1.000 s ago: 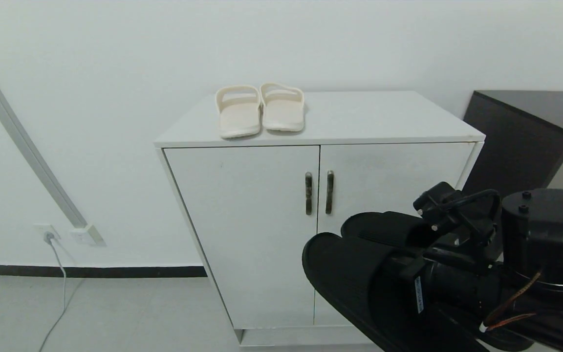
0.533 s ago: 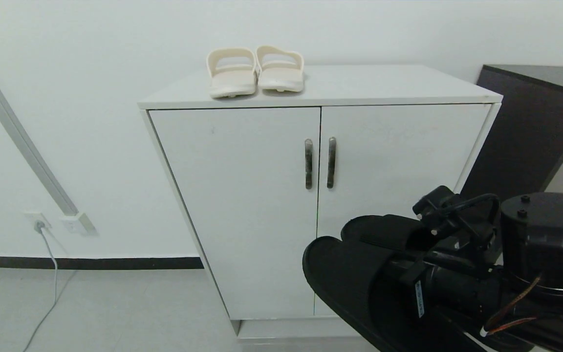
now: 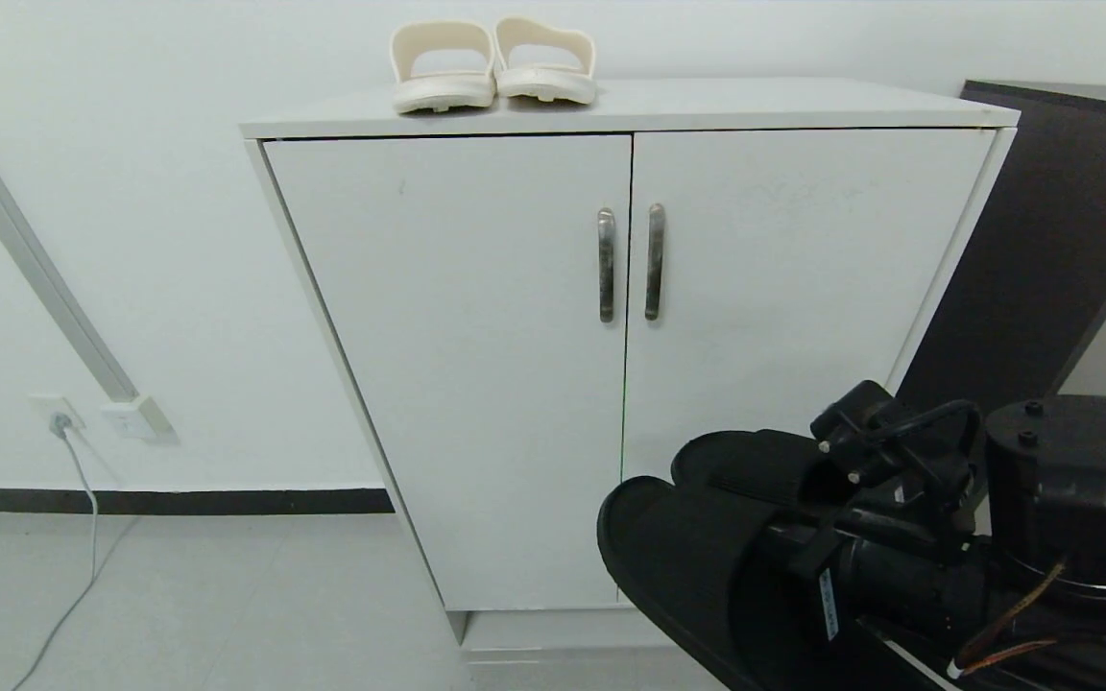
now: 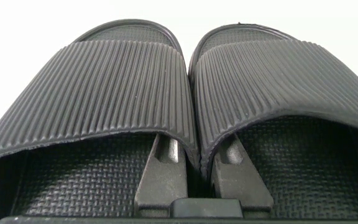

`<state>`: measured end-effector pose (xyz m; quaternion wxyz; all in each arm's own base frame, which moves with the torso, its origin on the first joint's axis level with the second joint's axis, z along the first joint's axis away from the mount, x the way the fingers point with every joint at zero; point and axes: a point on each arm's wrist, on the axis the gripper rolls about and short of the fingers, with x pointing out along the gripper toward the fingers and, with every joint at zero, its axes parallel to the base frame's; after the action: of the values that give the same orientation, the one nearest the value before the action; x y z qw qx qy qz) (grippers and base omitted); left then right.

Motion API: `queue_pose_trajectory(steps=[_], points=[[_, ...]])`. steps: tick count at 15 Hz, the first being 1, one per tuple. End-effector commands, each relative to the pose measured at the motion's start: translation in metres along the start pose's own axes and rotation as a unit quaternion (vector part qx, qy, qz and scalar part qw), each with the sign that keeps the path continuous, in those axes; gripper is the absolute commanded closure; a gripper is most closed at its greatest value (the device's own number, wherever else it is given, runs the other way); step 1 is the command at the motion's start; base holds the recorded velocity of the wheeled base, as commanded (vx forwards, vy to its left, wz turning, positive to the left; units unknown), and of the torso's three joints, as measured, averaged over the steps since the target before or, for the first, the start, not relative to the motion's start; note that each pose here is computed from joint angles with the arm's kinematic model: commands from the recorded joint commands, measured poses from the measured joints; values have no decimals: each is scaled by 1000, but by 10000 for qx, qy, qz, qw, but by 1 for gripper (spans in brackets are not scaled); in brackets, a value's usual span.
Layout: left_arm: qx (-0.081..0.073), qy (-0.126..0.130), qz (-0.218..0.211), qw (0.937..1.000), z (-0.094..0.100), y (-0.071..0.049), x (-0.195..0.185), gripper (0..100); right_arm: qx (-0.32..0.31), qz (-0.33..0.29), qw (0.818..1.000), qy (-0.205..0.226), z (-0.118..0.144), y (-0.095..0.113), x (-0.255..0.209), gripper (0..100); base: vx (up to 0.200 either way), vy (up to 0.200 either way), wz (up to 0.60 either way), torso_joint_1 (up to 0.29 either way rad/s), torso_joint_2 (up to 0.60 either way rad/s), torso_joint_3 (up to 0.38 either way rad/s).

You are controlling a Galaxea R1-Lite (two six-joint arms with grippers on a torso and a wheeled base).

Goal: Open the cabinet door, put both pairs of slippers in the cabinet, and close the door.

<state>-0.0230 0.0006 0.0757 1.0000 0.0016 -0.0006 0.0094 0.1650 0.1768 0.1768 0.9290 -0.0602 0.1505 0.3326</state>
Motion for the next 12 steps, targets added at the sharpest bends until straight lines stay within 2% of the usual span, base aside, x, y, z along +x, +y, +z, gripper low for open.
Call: queue_pose_trajectory(steps=[1, 5, 6, 7, 8, 9, 10, 12], points=[[0, 6, 21, 10000, 0, 0, 0, 0, -6, 6, 10000, 20, -2, 1, 0, 100, 0, 0, 0, -2, 56, 51], [68, -2, -55, 10000, 5, 0, 0, 0, -5, 113, 9999, 16, -2, 1, -1, 100, 0, 0, 0, 0, 0, 0], [-178, -182, -227, 9994, 27, -1, -2, 0, -6, 121, 9999, 24, -2, 1, -1, 100, 0, 0, 0, 0, 0, 0], [-596, -277, -417, 9970, 50, -1, -3, 0, -10, 135, 9999, 40, -3, 1, -1, 100, 0, 0, 0, 0, 0, 0], [-524, -123, -629, 9966, 63, -2, 2, 0, -12, 196, 9998, 34, -3, 2, -2, 100, 0, 0, 0, 0, 0, 0], [-407, 174, -1006, 9939, 71, -4, 13, 0, -14, 273, 9996, 36, -4, 2, -3, 100, 0, 0, 0, 0, 0, 0], [-432, 379, -1425, 9881, 77, -6, 23, 0, -14, 395, 9992, 41, -5, 2, -6, 100, 0, 0, 0, 0, 0, 0], [-513, 741, -2147, 9725, 84, -10, 45, 0, -3, 718, 9974, 23, -6, 3, -10, 100, 0, 0, 0, 0, 0, 0]])
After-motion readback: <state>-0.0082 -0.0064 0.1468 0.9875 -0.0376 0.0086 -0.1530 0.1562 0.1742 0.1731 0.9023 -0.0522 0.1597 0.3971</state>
